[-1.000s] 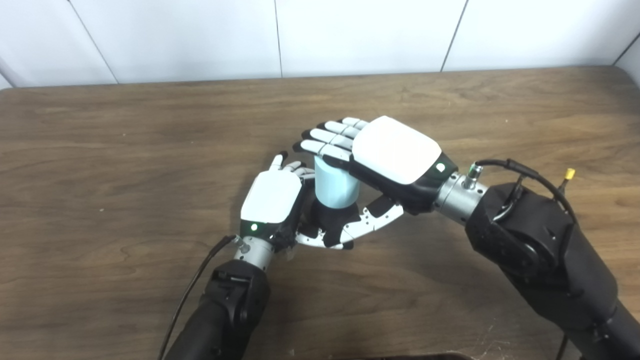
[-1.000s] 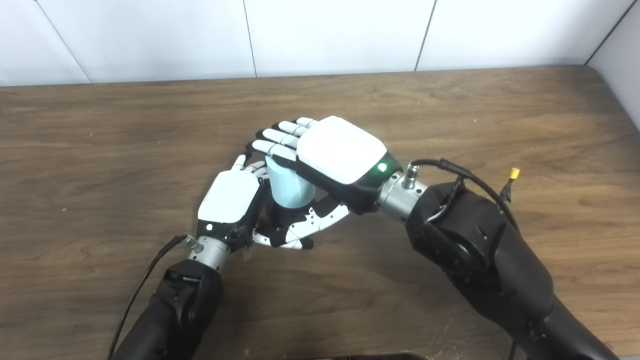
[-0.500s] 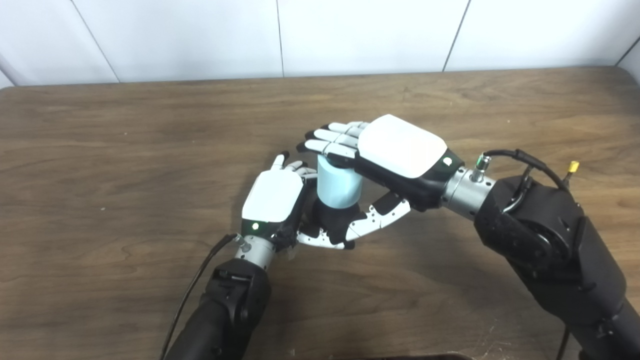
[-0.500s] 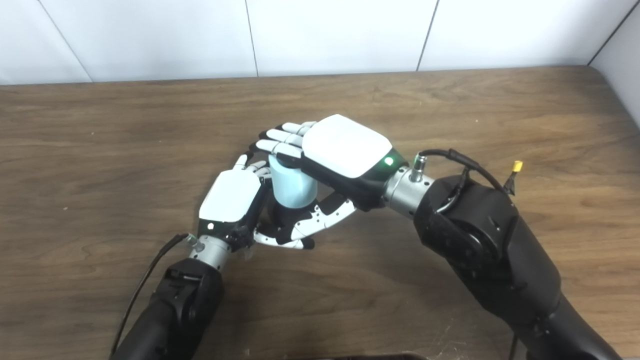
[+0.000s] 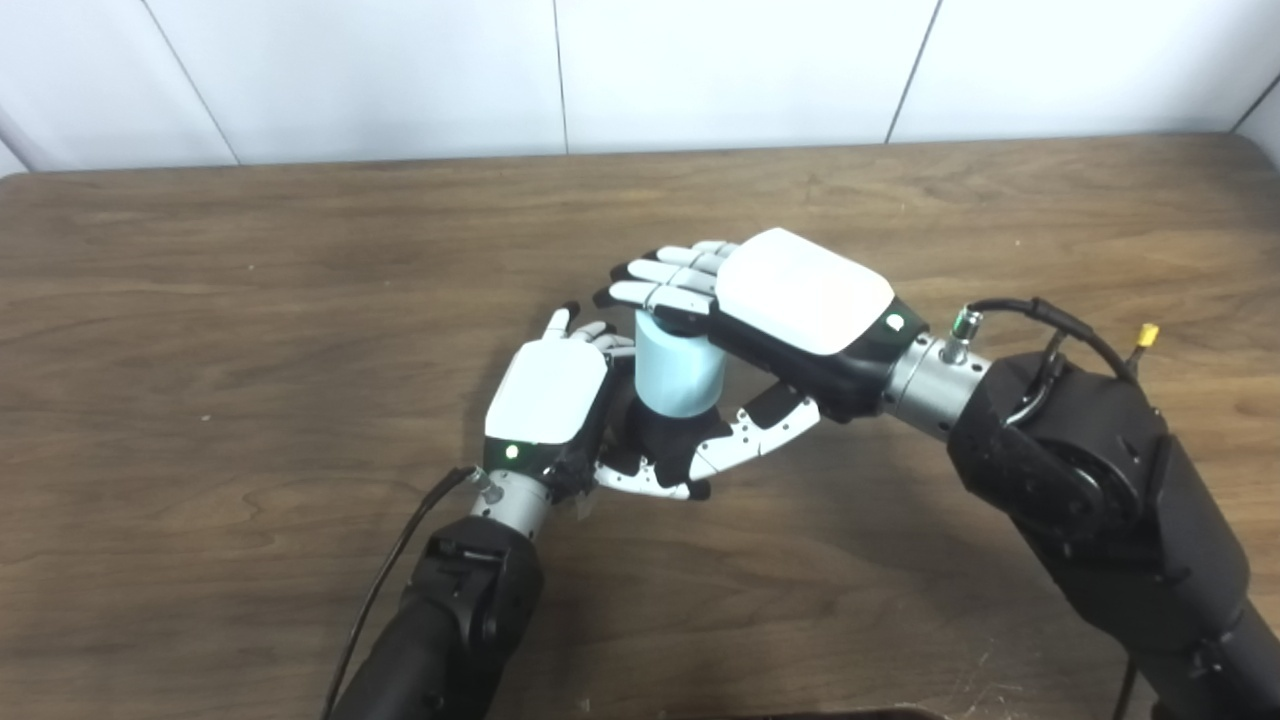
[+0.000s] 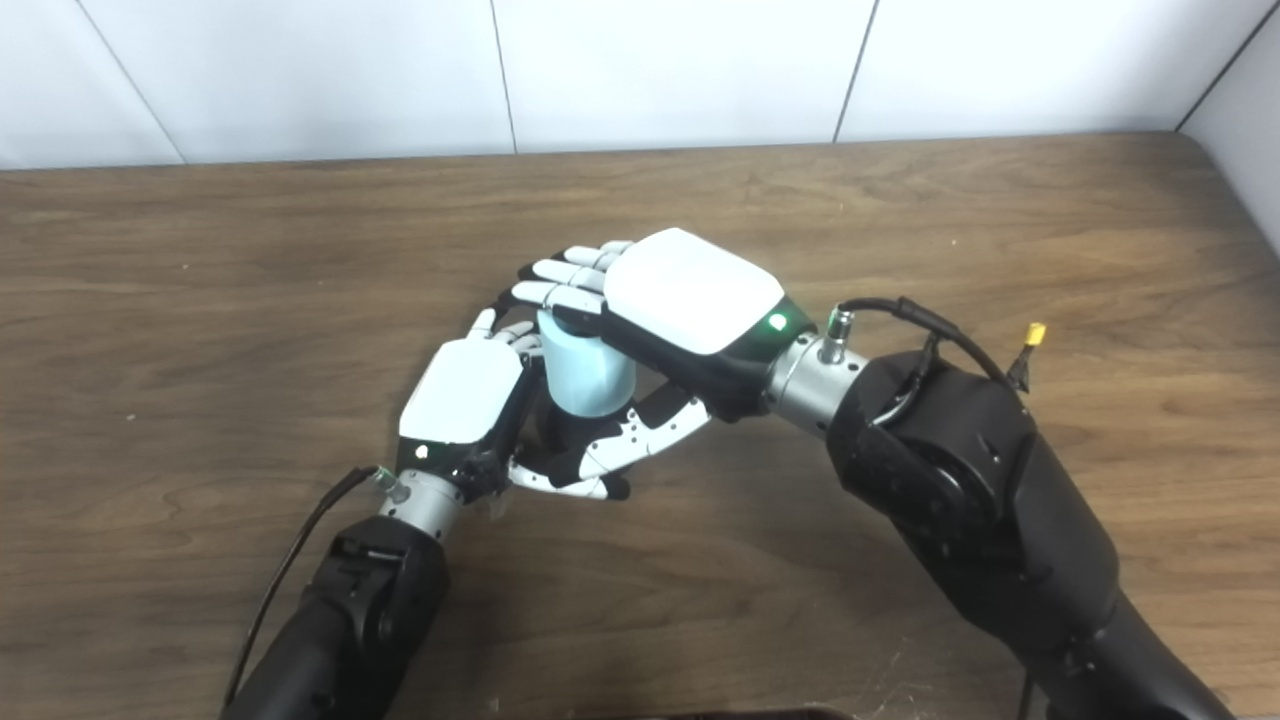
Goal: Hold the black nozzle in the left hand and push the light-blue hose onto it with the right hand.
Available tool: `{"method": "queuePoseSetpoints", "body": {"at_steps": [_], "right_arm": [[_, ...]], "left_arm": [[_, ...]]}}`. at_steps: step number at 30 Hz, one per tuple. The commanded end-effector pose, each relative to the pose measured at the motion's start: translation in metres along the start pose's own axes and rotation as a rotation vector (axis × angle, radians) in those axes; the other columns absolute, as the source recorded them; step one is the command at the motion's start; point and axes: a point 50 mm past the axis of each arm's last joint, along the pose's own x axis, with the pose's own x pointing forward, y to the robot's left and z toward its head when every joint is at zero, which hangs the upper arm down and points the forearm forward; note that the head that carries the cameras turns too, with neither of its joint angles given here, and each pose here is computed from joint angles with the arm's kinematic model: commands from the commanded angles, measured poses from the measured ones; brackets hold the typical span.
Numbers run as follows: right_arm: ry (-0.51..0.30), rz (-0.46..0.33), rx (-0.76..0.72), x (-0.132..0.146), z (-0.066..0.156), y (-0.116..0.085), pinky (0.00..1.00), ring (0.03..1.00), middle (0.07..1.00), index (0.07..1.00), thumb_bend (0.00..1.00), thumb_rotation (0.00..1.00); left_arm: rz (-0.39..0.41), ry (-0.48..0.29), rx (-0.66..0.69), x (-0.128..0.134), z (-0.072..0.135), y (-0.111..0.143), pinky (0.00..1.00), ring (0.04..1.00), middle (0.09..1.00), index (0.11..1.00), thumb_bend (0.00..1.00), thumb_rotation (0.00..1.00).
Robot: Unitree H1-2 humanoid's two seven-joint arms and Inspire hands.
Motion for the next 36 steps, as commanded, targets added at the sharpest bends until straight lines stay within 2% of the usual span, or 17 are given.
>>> {"method": "queuePoseSetpoints", "body": {"at_steps": [1, 4, 6, 9, 17, 22, 26, 32, 36], "right_arm": [[-0.02, 0.086, 0.012, -0.002, 0.003, 0.011, 0.91, 0.927, 0.915, 0.898, 0.6, 0.84], [-0.024, 0.095, 0.011, -0.002, 0.005, 0.013, 0.91, 0.925, 0.914, 0.901, 0.6, 0.83], [-0.023, 0.123, 0.004, -0.003, 0.006, 0.016, 0.91, 0.925, 0.92, 0.912, 0.6, 0.86], [-0.015, 0.156, 0.01, -0.005, 0.006, 0.023, 0.93, 0.931, 0.912, 0.902, 0.6, 0.84], [0.01, 0.304, 0.009, -0.011, 0.006, 0.058, 0.89, 0.898, 0.904, 0.89, 0.61, 0.87], [0.026, 0.354, 0.02, -0.012, 0.006, 0.073, 0.88, 0.883, 0.888, 0.867, 0.63, 0.85], [0.039, 0.4, 0.022, -0.01, 0.004, 0.082, 0.87, 0.876, 0.882, 0.871, 0.63, 0.87], [0.051, 0.392, 0.04, -0.007, 0.001, 0.087, 0.9, 0.901, 0.905, 0.895, 0.63, 0.86], [0.041, 0.343, 0.039, -0.005, -0.001, 0.079, 0.9, 0.902, 0.906, 0.901, 0.62, 0.88]], "left_arm": [[-0.048, -0.002, -0.001, -0.002, 0.003, -0.009, 1.0, 0.863, 0.755, 0.484, 0.52, 0.05], [-0.043, 0.0, -0.005, -0.002, 0.004, -0.009, 1.0, 0.858, 0.754, 0.483, 0.52, 0.05], [-0.042, -0.002, -0.007, -0.002, 0.005, -0.008, 1.0, 0.856, 0.75, 0.483, 0.52, 0.05], [-0.042, -0.006, -0.007, -0.002, 0.005, -0.008, 1.0, 0.854, 0.745, 0.483, 0.52, 0.05], [-0.052, -0.004, 0.001, -0.003, 0.005, -0.006, 1.0, 0.866, 0.762, 0.484, 0.52, 0.05], [-0.052, -0.004, -0.002, -0.004, 0.005, -0.006, 1.0, 0.867, 0.761, 0.484, 0.52, 0.05], [-0.052, -0.007, 0.0, -0.004, 0.005, -0.006, 1.0, 0.867, 0.761, 0.484, 0.52, 0.05], [-0.054, -0.006, 0.001, -0.004, 0.005, -0.006, 1.0, 0.868, 0.76, 0.484, 0.52, 0.05], [-0.053, -0.004, 0.002, -0.004, 0.005, -0.006, 1.0, 0.866, 0.759, 0.484, 0.52, 0.05]]}}
